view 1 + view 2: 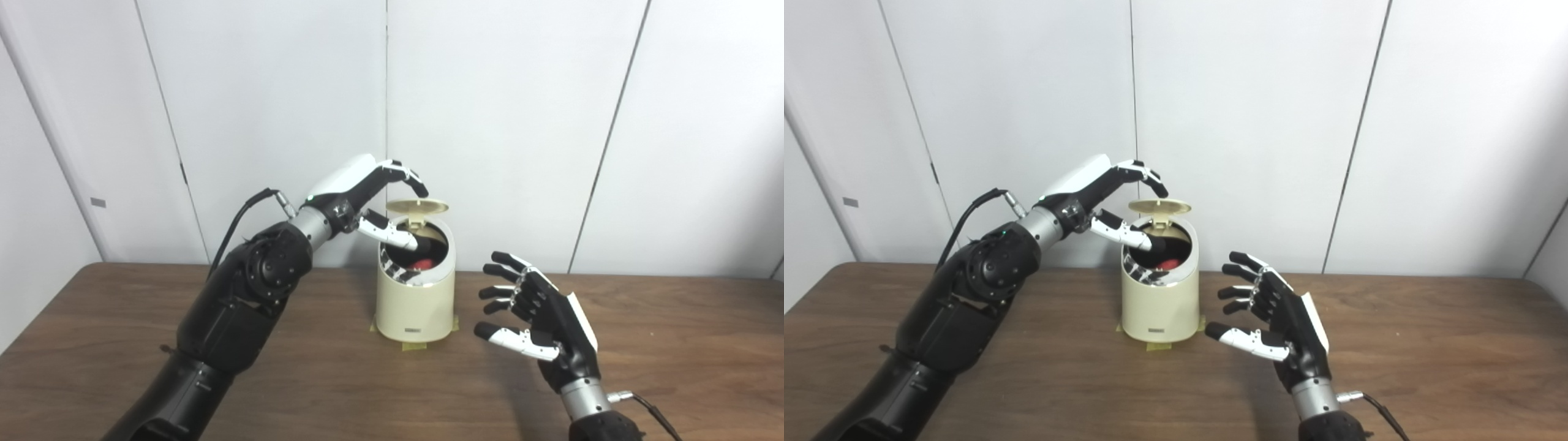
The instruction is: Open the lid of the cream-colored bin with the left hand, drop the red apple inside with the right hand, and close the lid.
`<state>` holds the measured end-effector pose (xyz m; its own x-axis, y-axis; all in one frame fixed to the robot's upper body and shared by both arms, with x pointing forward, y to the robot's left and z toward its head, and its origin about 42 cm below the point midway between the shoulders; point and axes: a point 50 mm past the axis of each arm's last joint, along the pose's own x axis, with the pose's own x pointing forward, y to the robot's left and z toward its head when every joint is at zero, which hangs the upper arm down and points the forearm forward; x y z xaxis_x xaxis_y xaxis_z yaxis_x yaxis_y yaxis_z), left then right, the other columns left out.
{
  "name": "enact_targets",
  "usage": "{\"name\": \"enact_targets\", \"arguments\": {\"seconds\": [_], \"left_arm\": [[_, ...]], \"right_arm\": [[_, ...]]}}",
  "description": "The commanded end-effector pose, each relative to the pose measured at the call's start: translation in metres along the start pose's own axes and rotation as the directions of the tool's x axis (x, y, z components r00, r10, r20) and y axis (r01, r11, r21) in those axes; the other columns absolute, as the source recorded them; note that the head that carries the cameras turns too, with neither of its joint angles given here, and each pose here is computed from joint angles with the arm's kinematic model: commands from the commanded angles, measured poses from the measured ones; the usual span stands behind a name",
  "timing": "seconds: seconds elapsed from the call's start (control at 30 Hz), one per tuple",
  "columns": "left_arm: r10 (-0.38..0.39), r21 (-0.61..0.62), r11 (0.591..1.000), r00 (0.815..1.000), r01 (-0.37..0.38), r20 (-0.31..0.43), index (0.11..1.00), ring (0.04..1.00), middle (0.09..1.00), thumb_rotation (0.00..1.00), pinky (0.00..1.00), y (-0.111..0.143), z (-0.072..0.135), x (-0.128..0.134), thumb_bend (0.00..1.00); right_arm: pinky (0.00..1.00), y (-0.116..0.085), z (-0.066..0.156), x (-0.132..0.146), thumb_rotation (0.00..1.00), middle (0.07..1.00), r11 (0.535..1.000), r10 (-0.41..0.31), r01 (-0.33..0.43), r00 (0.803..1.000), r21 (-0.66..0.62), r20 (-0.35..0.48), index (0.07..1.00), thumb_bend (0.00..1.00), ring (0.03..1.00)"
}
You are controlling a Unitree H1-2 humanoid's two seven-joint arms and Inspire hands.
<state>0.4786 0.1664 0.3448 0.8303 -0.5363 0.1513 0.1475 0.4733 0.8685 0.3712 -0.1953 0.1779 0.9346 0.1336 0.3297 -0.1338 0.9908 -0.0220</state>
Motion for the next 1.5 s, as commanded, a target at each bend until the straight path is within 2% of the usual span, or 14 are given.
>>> {"name": "enact_targets", "arguments": {"seconds": [0.0,0.43,0.7,0.87,1.07,1.17,1.3,1.37,1.47], "left_arm": [[0.049,0.059,0.997,0.997,-0.053,0.067,0.703,0.953,0.773,0.34,1.0,0.025,0.014,0.001,0.92],[-0.002,0.092,0.996,0.998,-0.004,0.06,0.687,0.915,0.733,0.37,1.0,0.008,0.007,-0.009,0.93],[-0.029,0.093,0.995,0.999,0.025,0.044,0.69,0.909,0.738,0.4,1.0,-0.005,-0.003,-0.014,0.93],[-0.055,0.078,0.996,0.998,0.052,0.037,0.689,0.908,0.71,0.42,1.0,-0.019,-0.01,-0.018,0.96],[-0.088,0.068,0.994,0.995,0.086,0.035,0.689,0.92,0.713,0.36,1.0,-0.033,-0.013,-0.024,0.92],[-0.105,0.153,0.983,0.993,0.097,0.045,0.693,0.908,0.708,0.36,1.0,-0.041,-0.011,-0.027,0.9],[-0.115,0.316,0.945,0.99,0.085,0.076,0.697,0.888,0.692,0.34,1.0,-0.056,-0.01,-0.031,0.91],[-0.131,0.367,0.926,0.988,0.093,0.082,0.71,0.9,0.708,0.32,1.0,-0.065,-0.01,-0.034,0.92],[-0.178,0.452,0.882,0.983,0.136,0.052,0.744,0.942,0.756,0.31,1.0,-0.078,-0.009,-0.037,0.92]], "right_arm": [[0.52,0.003,0.019,0.015,0.21,0.756,1.0,0.004,-0.003,0.997,-0.002,0.081,0.77,0.86,0.619],[0.5,0.006,0.023,0.016,0.2,0.758,1.0,0.009,-0.008,0.997,-0.012,0.08,0.767,0.85,0.617],[0.49,0.008,0.024,0.018,0.2,0.755,1.0,0.008,-0.007,0.997,-0.016,0.078,0.761,0.85,0.611],[0.49,0.01,0.025,0.018,0.2,0.751,1.0,0.006,-0.005,0.997,-0.018,0.076,0.762,0.85,0.612],[0.48,0.012,0.027,0.018,0.18,0.753,1.0,0.005,-0.003,0.997,-0.015,0.076,0.759,0.84,0.605],[0.48,0.012,0.028,0.018,0.19,0.75,1.0,0.0,0.001,0.997,-0.02,0.076,0.755,0.85,0.61],[0.49,0.012,0.028,0.018,0.2,0.75,1.0,-0.002,0.004,0.997,-0.022,0.077,0.754,0.86,0.615],[0.49,0.012,0.029,0.018,0.2,0.749,1.0,-0.002,0.004,0.997,-0.022,0.076,0.753,0.86,0.612],[0.49,0.013,0.031,0.018,0.2,0.75,0.999,0.0,0.003,0.997,-0.032,0.081,0.752,0.86,0.605]]}}
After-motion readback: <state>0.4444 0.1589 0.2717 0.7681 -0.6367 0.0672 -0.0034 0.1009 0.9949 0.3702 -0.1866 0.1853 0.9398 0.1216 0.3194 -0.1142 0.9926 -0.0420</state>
